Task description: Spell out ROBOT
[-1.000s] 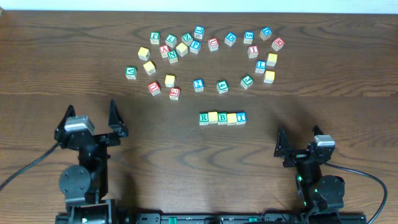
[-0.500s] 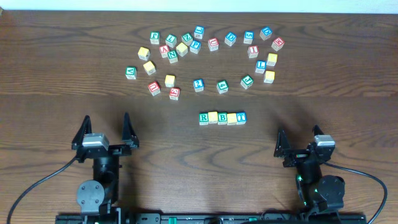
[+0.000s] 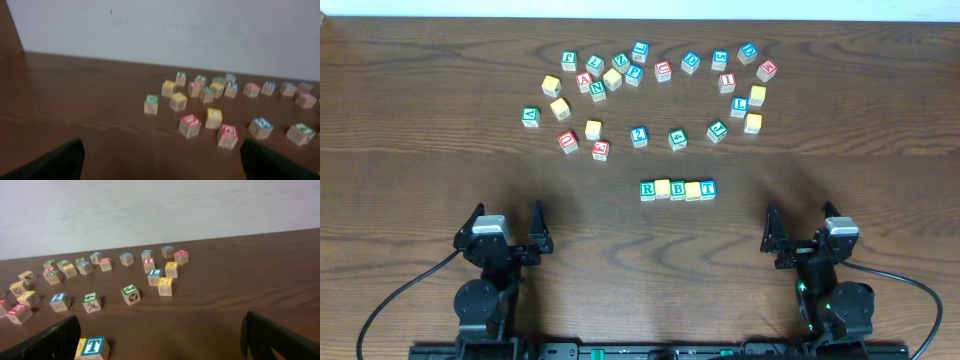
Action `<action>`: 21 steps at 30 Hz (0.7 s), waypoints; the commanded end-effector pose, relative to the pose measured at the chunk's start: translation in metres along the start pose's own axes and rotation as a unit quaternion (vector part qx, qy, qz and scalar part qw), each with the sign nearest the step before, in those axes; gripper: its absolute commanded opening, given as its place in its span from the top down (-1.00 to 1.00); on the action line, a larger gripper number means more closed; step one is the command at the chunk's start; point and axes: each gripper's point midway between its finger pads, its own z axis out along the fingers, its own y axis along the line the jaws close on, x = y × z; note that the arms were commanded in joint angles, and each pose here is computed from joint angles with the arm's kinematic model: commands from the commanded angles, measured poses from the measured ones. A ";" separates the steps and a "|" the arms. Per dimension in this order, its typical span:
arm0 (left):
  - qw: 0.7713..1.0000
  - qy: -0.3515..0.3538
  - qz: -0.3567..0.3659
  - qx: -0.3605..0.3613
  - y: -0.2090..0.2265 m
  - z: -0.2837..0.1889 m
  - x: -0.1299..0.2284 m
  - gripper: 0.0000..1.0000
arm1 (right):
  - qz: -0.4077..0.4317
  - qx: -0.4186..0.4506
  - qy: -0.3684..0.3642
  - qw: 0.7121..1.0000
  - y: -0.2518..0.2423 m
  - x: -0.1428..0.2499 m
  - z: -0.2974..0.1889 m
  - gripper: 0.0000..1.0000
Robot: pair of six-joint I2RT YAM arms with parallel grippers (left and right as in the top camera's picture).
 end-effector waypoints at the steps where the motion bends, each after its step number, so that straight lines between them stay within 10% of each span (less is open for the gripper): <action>1: 1.000 0.028 0.007 -0.008 0.003 0.000 0.015 -0.95 | 0.008 0.006 0.001 1.000 -0.003 0.001 0.000 -0.99; 21: 0.999 0.035 0.007 -0.009 0.004 0.000 0.018 -0.95 | 0.008 0.006 0.001 1.000 -0.003 0.001 0.000 -0.98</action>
